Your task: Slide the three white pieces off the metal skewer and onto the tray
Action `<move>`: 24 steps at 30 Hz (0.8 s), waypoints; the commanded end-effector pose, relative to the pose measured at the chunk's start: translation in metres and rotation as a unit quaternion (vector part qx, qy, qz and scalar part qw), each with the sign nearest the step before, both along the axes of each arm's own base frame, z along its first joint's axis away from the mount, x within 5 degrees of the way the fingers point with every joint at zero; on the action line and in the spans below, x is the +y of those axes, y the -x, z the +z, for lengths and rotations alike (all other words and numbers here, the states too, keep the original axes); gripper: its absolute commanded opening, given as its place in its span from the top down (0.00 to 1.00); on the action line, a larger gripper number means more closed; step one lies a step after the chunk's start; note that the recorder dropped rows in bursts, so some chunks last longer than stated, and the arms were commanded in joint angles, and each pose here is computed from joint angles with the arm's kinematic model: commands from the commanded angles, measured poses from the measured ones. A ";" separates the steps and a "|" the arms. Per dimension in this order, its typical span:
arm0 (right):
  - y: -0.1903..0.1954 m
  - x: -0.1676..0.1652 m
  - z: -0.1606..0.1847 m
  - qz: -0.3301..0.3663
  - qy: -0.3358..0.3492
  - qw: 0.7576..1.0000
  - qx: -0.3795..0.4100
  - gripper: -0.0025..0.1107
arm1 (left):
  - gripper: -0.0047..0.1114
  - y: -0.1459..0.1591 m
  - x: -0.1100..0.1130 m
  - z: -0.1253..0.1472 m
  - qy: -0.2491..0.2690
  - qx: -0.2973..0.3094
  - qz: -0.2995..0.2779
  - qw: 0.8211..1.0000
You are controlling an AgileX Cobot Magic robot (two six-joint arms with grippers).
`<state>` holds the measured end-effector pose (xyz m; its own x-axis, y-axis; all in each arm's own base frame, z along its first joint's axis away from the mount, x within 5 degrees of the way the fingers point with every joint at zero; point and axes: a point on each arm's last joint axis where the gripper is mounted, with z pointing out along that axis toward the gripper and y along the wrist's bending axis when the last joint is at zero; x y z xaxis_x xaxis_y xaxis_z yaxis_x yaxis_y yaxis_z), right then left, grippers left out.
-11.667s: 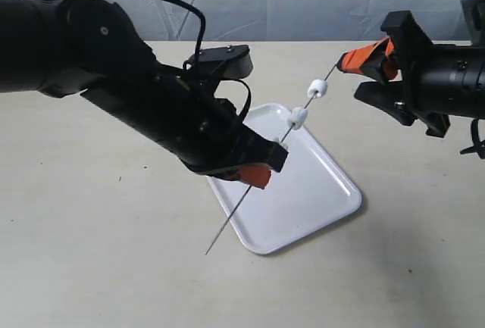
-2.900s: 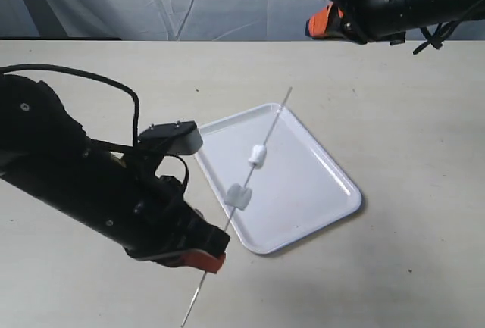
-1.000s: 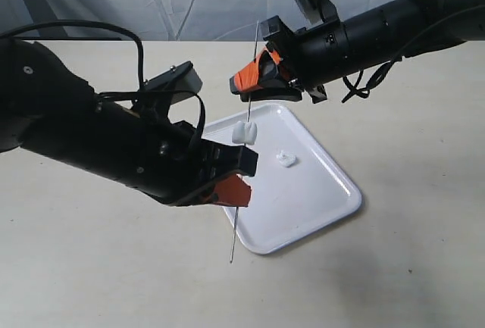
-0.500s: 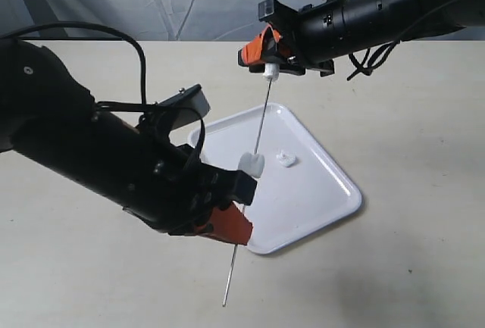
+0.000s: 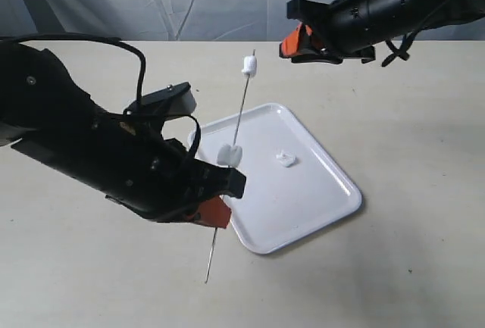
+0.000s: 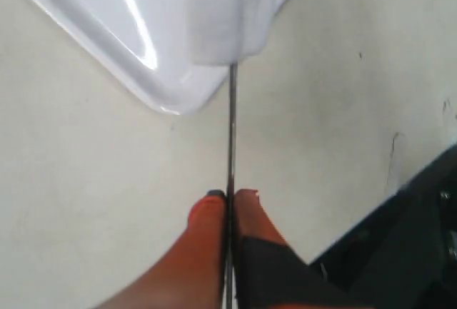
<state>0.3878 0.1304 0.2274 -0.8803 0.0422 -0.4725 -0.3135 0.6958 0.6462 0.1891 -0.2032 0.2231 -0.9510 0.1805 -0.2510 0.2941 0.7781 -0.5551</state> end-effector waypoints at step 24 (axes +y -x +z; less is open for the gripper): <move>0.033 0.068 0.012 0.091 -0.054 0.994 0.033 0.72 | 0.96 -0.004 0.000 0.002 0.024 0.012 0.022 0.999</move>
